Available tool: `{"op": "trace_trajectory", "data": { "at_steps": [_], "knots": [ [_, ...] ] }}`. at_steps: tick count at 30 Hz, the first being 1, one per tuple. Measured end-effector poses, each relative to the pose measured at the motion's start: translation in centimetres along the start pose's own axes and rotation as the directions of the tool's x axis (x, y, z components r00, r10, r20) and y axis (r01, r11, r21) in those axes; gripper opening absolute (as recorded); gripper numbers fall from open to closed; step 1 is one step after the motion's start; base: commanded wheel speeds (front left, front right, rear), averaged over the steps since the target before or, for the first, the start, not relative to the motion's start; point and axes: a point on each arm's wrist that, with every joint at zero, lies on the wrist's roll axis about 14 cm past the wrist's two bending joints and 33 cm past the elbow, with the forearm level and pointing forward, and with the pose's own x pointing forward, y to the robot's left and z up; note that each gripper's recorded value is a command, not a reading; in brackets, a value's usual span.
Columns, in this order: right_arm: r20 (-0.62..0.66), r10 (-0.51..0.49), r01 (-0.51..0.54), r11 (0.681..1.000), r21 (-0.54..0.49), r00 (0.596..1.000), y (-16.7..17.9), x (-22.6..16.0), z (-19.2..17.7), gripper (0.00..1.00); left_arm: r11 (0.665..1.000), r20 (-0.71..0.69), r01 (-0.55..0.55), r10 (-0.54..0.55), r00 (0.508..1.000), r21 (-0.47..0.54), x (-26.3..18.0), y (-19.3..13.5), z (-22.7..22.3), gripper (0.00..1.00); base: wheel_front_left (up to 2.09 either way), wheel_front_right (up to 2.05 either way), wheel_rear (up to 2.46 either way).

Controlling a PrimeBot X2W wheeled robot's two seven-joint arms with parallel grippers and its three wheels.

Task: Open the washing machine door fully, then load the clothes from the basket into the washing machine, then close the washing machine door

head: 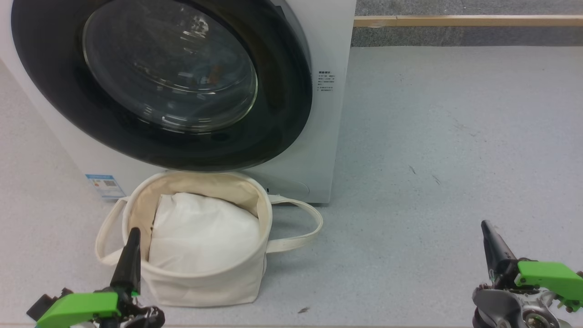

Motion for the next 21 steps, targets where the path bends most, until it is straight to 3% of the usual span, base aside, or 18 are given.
{"op": "trace_trajectory", "data": {
  "at_steps": [21],
  "knots": [
    [-0.002, 0.000, 0.000, 1.000, 0.007, 1.000, 0.00, 0.00, -0.13, 0.00, 1.000, 0.000, 0.000, 0.000, 1.000, 0.000, 0.00, -0.01, 0.00, 0.00, 0.00, 0.00, 0.00]
  ]
}}
